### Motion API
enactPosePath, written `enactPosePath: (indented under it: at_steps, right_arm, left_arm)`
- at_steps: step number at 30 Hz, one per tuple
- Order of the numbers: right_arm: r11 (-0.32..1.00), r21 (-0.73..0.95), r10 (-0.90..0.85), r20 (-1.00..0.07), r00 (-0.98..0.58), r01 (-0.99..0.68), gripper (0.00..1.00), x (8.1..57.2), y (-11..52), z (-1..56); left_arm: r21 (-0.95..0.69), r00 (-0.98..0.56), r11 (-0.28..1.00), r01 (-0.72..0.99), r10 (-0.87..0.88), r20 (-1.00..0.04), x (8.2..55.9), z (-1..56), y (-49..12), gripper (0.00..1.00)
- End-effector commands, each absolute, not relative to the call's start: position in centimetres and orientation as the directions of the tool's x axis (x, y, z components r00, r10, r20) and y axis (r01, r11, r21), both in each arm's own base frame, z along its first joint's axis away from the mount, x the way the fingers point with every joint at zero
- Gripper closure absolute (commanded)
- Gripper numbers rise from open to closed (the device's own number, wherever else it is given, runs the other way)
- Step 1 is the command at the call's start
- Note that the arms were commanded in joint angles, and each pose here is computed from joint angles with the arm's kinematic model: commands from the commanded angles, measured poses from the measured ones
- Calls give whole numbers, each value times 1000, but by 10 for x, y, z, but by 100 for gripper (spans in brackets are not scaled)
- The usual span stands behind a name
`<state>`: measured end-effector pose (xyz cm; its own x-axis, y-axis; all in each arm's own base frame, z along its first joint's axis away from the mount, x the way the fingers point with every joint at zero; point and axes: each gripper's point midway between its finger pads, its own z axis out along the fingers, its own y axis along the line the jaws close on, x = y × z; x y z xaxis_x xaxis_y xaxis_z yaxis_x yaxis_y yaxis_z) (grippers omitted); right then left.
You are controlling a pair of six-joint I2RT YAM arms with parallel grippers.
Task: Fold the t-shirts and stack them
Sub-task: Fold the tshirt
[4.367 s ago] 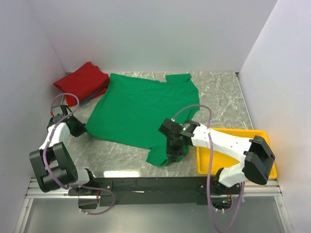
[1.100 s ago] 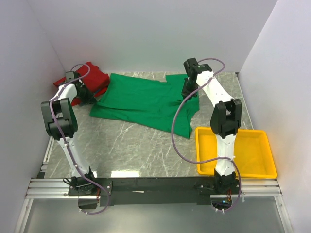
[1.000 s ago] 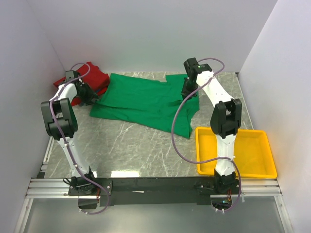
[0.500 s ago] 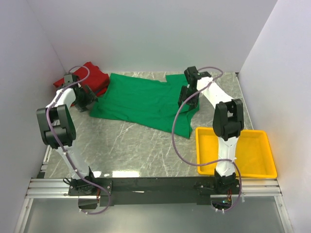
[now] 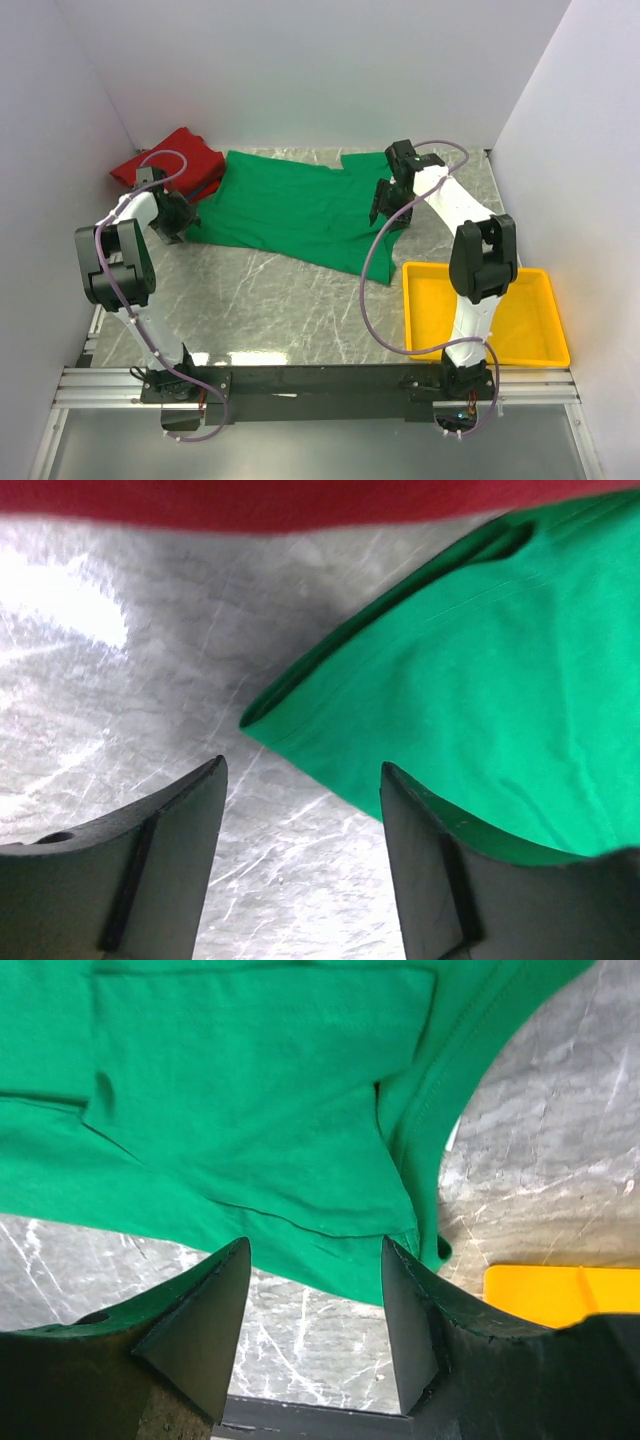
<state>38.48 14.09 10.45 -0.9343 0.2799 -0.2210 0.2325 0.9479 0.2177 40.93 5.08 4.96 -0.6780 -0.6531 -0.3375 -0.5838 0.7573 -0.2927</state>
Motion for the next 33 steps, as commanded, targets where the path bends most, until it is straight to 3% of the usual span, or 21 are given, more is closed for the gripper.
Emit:
enactPosePath:
  at_steps: [1, 7, 11, 14, 15, 18, 33]
  right_arm:
    - [943, 257, 281, -267, -922, 213, 38, 380, 144, 124]
    - [937, 276, 286, -255, -924, 215, 38, 377, 149, 118]
    - [935, 288, 282, -251, -926, 207, 39, 380, 152, 117]
    - [940, 279, 264, -234, -936, 196, 39, 378, 152, 115]
    - [942, 275, 262, -238, -935, 194, 39, 379, 152, 117]
    - [944, 273, 254, -245, -936, 185, 39, 377, 151, 120]
    - [968, 185, 205, -201, -958, 169, 42, 298, 163, 99]
  left_arm:
    - [-298, -655, 752, -588, -658, -371, 410, 56, 54, 33]
    - [-270, -666, 751, -603, -660, -347, 408, 43, 55, 39]
    - [-246, -661, 755, -608, -653, -369, 408, 42, 61, 50]
    - [-238, -663, 758, -607, -648, -374, 409, 37, 63, 67]
    - [-237, -666, 757, -609, -650, -367, 408, 33, 63, 79]
    - [-237, -669, 756, -610, -652, -357, 408, 26, 63, 99]
    - [-232, -631, 742, -629, -662, -405, 421, 40, 104, 99]
